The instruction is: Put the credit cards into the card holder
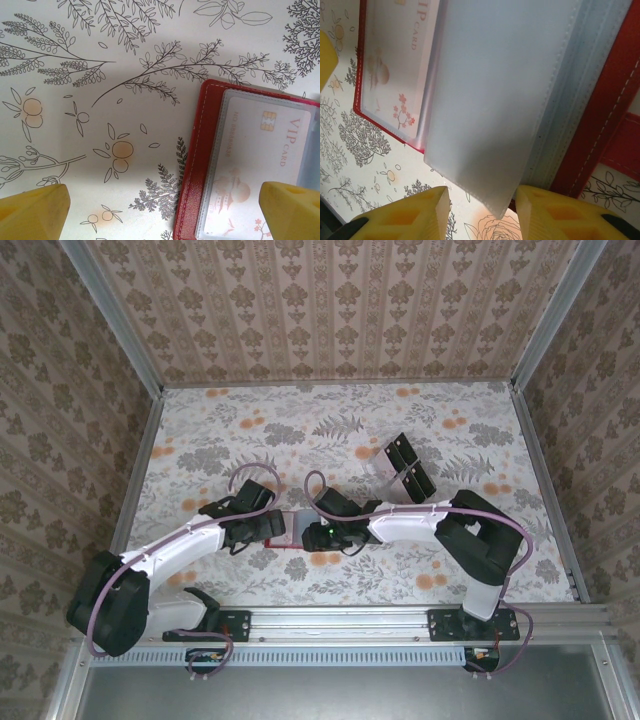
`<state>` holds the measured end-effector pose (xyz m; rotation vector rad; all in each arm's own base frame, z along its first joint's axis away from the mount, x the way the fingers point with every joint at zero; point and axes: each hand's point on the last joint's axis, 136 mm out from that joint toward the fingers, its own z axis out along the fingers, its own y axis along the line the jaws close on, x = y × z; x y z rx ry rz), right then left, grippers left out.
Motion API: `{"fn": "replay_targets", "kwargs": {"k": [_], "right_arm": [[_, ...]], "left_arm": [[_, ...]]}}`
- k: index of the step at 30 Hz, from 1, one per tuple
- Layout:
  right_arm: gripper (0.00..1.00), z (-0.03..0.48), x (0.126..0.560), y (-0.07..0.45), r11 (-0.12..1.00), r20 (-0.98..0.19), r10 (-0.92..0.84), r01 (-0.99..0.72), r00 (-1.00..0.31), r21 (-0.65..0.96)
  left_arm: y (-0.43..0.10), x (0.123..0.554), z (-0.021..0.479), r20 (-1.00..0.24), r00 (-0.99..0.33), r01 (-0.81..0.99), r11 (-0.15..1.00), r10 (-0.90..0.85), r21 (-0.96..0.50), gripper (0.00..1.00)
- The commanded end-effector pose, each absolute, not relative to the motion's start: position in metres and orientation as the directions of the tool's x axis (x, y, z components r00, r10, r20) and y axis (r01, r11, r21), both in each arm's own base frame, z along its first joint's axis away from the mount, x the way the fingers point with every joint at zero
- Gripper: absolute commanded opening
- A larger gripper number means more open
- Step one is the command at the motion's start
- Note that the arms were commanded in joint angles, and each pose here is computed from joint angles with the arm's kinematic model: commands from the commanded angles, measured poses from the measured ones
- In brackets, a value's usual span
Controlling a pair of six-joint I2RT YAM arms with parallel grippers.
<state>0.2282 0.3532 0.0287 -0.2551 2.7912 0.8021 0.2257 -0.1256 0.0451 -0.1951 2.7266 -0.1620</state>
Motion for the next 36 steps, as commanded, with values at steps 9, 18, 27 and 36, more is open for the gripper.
{"fn": "replay_targets", "kwargs": {"k": [9,18,27,36], "right_arm": [[0.41,0.046,0.238,0.357,0.826,-0.281,-0.086,-0.226,-0.956,0.516],[0.43,0.06,0.241,0.361,0.815,-0.3,-0.085,-0.24,-0.95,0.528],[0.43,0.064,0.246,0.371,0.803,-0.308,-0.084,-0.248,-0.948,0.542],[0.43,0.073,0.253,0.389,0.781,-0.314,-0.09,-0.263,-0.945,0.567]], "left_arm": [[-0.126,0.23,0.049,-0.395,-0.904,-0.121,0.984,-0.164,-0.133,1.0],[-0.125,0.23,0.048,-0.395,-0.904,-0.121,0.984,-0.165,-0.134,1.0],[-0.124,0.23,0.05,-0.401,-0.9,-0.126,0.983,-0.171,-0.136,1.0],[-0.109,0.228,0.061,-0.444,-0.869,-0.181,0.975,-0.221,-0.131,1.0]]}}
